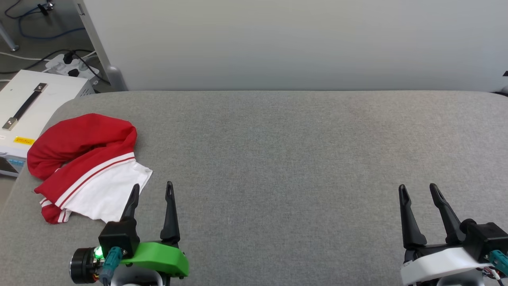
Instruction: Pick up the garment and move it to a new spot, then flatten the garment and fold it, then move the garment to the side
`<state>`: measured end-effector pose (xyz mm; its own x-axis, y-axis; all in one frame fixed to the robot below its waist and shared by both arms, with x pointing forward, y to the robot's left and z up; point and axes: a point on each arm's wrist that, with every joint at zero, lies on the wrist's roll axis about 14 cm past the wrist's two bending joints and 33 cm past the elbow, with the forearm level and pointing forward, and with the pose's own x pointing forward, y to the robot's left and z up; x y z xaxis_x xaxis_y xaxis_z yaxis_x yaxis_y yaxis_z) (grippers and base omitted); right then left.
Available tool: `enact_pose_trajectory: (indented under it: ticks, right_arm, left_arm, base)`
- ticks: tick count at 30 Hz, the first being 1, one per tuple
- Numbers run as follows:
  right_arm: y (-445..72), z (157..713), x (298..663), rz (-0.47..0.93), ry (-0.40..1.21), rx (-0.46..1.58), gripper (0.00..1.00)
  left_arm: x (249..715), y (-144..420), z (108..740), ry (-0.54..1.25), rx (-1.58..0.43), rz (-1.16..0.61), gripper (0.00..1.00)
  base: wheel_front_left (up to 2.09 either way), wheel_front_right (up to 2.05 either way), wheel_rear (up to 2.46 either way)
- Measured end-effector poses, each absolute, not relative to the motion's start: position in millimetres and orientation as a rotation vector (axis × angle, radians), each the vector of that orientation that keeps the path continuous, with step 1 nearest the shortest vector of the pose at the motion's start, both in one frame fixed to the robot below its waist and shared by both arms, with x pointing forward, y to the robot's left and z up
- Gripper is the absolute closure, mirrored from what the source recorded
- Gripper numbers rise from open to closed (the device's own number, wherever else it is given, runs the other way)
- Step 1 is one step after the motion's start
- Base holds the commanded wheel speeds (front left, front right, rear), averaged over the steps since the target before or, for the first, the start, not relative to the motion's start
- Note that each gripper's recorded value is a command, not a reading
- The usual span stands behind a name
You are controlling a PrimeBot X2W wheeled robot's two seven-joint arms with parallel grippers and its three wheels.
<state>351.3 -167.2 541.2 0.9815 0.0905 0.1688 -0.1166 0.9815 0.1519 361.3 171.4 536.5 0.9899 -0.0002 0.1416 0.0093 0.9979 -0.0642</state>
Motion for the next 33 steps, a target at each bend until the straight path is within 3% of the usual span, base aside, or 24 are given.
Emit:
enact_pose_trajectory:
  ticks: [14,33]
  right_arm:
    - [-135.0,542.3,365.2,0.202,-0.175,0.180,0.00]
    - [-40.8,545.5,390.8,0.478,-0.182,0.200,0.00]
  left_arm:
    - [349.3,210.6,531.6,-0.148,-0.090,0.128,0.00]
    - [291.9,299.2,527.8,-0.158,-0.099,0.441,0.00]
  base:
    - [0.00,0.00,0.00]
    - [0.00,0.00,0.00]
